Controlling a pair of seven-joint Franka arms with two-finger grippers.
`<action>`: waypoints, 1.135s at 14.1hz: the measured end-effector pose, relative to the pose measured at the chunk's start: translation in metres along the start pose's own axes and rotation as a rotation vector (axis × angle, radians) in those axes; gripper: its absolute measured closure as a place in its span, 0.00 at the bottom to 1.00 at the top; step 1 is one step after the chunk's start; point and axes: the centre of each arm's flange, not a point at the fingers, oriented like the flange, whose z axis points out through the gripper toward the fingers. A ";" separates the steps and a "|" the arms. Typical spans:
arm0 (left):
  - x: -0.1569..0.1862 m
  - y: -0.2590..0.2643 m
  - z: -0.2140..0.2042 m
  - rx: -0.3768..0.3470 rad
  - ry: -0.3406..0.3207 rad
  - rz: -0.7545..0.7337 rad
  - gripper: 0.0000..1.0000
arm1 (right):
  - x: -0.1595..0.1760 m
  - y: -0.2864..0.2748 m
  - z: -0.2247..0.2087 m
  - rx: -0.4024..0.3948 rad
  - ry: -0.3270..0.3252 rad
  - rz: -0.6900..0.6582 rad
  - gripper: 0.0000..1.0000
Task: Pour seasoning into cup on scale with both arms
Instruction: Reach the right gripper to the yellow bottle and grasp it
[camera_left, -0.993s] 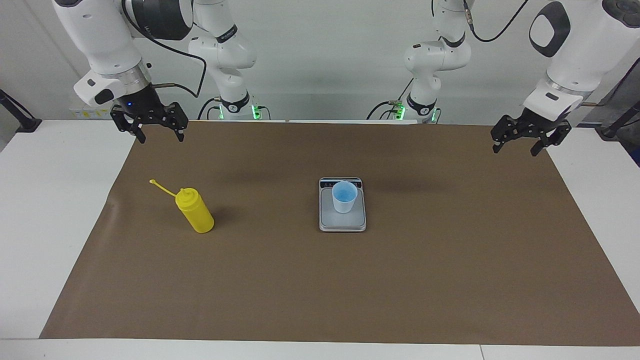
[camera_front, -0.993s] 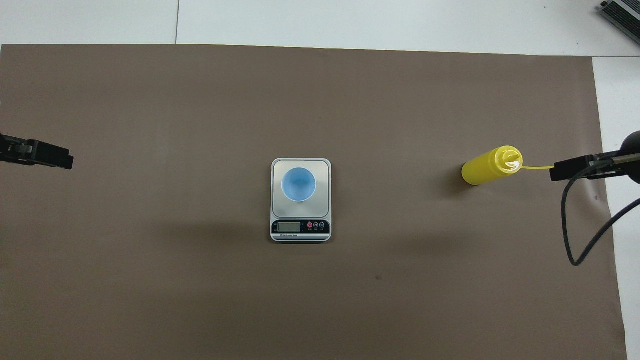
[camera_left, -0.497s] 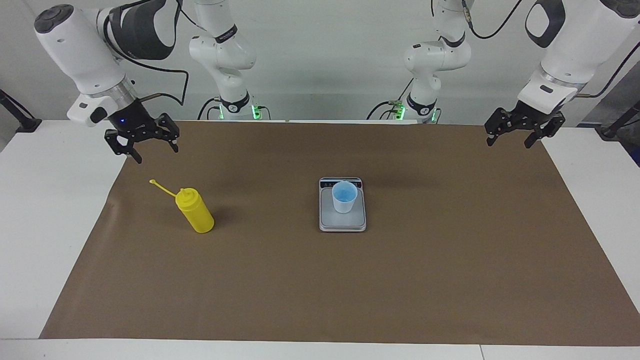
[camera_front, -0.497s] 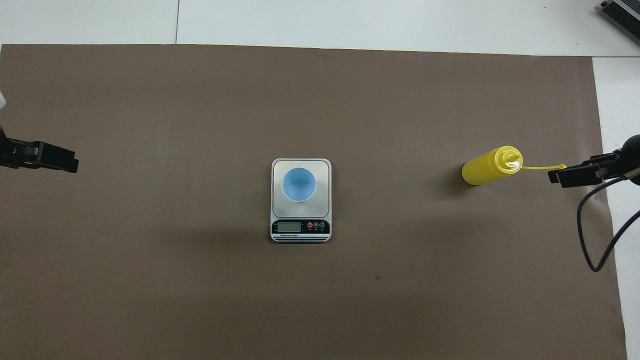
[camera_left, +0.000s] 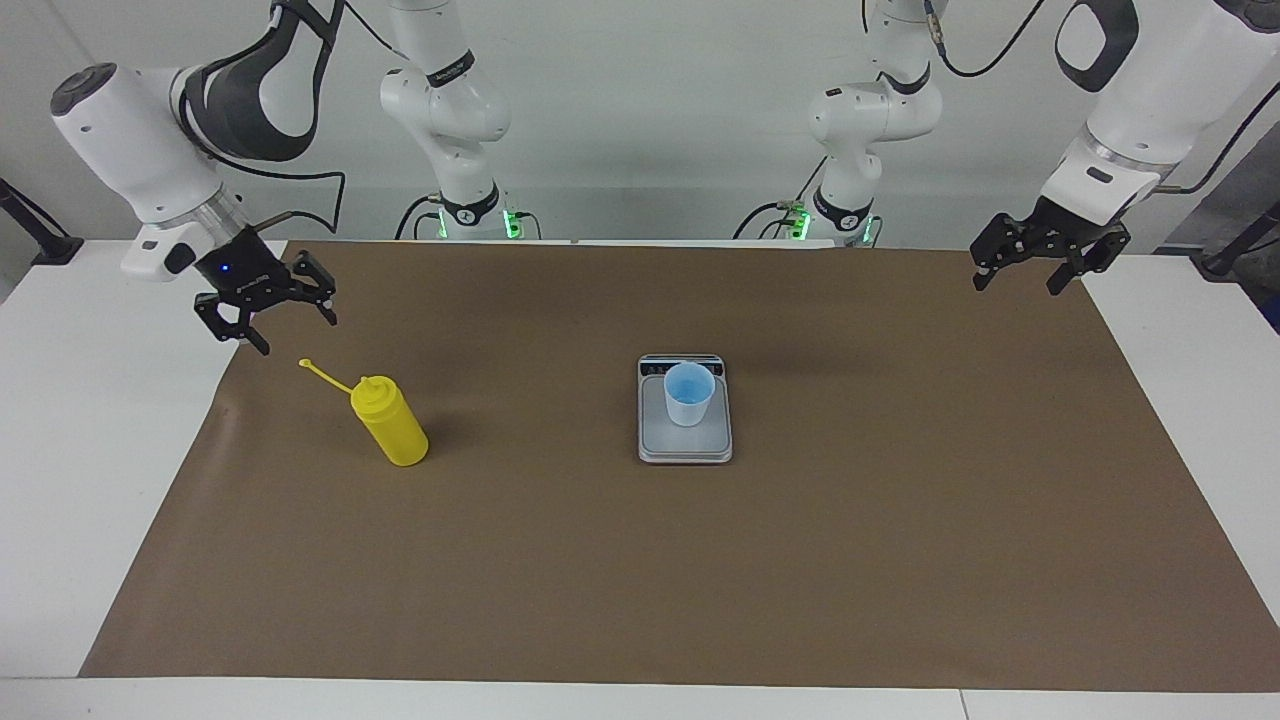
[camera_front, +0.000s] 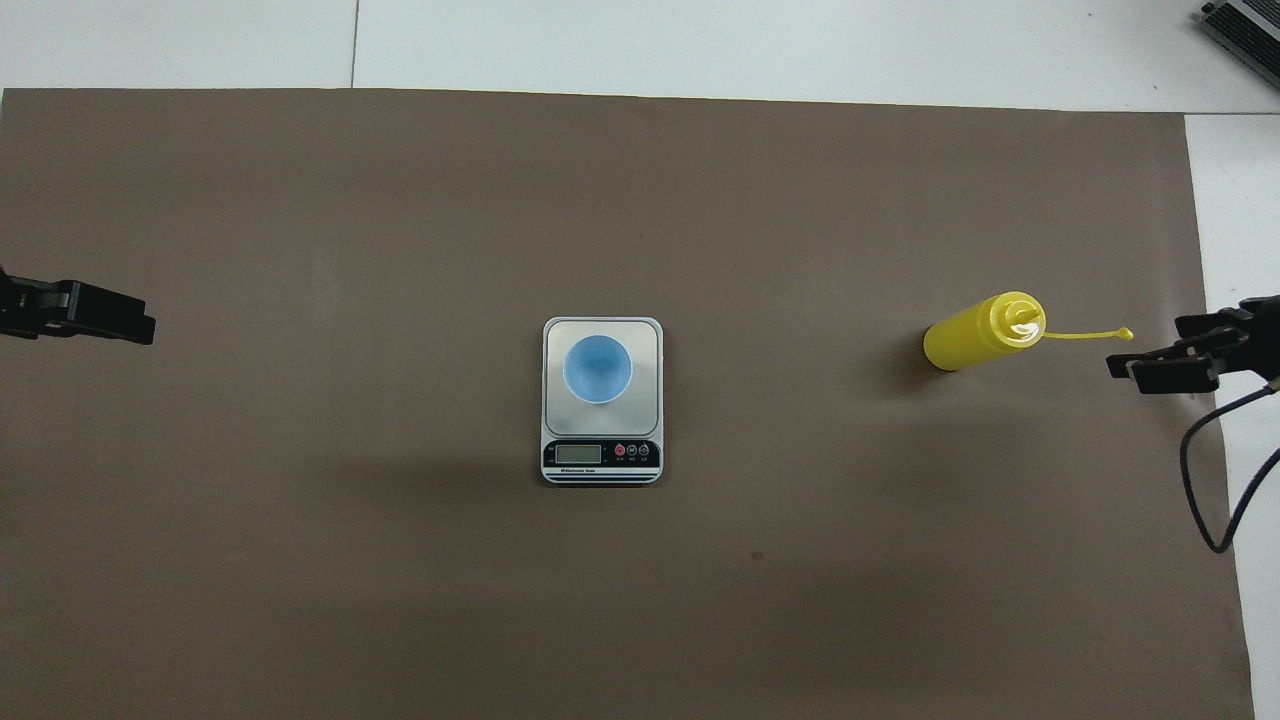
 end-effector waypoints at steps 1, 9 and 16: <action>0.000 0.000 0.000 0.000 0.000 -0.004 0.00 | -0.001 0.003 0.007 0.018 0.006 -0.025 0.00; -0.002 -0.001 0.006 -0.001 -0.013 -0.040 0.00 | -0.036 0.033 0.076 0.111 0.156 -0.173 0.00; -0.004 0.002 0.000 0.001 -0.001 -0.035 0.00 | -0.057 0.033 0.130 0.145 0.313 -0.216 0.00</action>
